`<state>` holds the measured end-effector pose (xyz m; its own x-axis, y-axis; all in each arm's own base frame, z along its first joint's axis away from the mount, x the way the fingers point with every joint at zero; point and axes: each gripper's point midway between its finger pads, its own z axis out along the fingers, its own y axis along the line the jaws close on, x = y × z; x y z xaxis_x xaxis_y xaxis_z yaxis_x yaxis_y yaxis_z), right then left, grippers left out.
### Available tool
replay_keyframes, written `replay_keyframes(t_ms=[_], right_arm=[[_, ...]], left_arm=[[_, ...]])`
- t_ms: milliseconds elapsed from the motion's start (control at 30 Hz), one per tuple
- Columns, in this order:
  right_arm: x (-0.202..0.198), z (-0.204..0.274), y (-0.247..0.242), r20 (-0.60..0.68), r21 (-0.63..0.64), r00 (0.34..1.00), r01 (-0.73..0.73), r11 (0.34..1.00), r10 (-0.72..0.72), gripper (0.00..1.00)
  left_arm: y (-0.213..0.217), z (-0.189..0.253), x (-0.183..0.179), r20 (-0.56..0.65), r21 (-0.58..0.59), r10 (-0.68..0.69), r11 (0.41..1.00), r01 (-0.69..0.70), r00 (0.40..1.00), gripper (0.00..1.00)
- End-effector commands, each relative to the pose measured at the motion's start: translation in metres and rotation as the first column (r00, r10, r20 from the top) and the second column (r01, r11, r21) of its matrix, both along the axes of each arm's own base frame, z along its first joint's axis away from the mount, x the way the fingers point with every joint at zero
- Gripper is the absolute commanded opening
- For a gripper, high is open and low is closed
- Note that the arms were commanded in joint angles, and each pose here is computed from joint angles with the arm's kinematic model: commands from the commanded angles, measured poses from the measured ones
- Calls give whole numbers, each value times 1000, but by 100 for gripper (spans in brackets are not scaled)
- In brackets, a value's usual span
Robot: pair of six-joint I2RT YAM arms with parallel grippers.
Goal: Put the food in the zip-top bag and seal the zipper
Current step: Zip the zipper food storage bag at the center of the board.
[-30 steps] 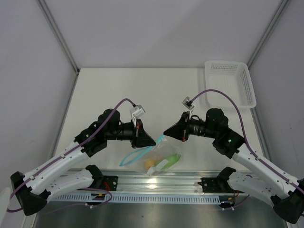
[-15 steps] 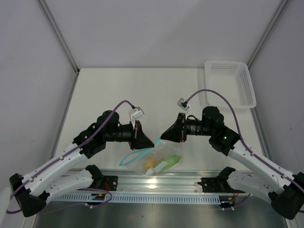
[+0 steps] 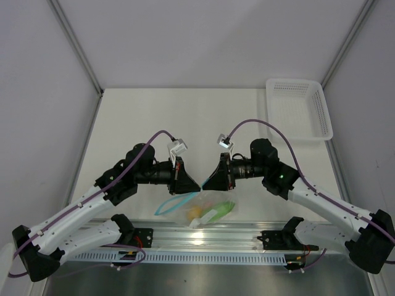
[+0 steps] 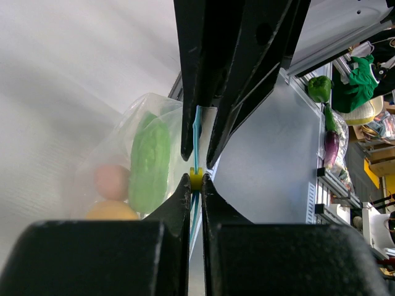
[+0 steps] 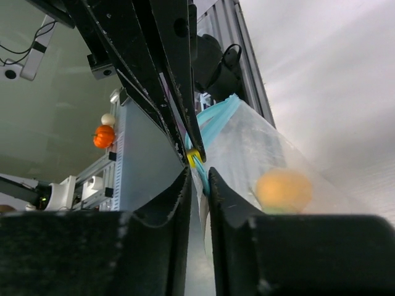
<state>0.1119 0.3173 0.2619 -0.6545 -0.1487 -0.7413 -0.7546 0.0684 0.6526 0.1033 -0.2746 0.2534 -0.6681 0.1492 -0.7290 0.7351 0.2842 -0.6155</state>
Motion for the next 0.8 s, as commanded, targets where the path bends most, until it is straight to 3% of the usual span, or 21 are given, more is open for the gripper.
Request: replay_keyframes(t_ms=[0,233,567,767], right_arm=[[-3,23,7,50,59,998,-50,997,47,18],[0,21,8,57,43,998,-33,999,30,0],[33,12,-2,100,-33,978,188,982,-184,0],[58,23,-23,124,9,932,341,940,-340,0]], left_arm=[[-1,9,0,21,-28,-12,1000,13,1000,1],[-1,10,-2,19,-32,-15,999,16,1000,0],[2,6,-2,14,-19,-3,1000,3,1000,1],[4,2,-2,13,-10,0,1000,0,1000,1]])
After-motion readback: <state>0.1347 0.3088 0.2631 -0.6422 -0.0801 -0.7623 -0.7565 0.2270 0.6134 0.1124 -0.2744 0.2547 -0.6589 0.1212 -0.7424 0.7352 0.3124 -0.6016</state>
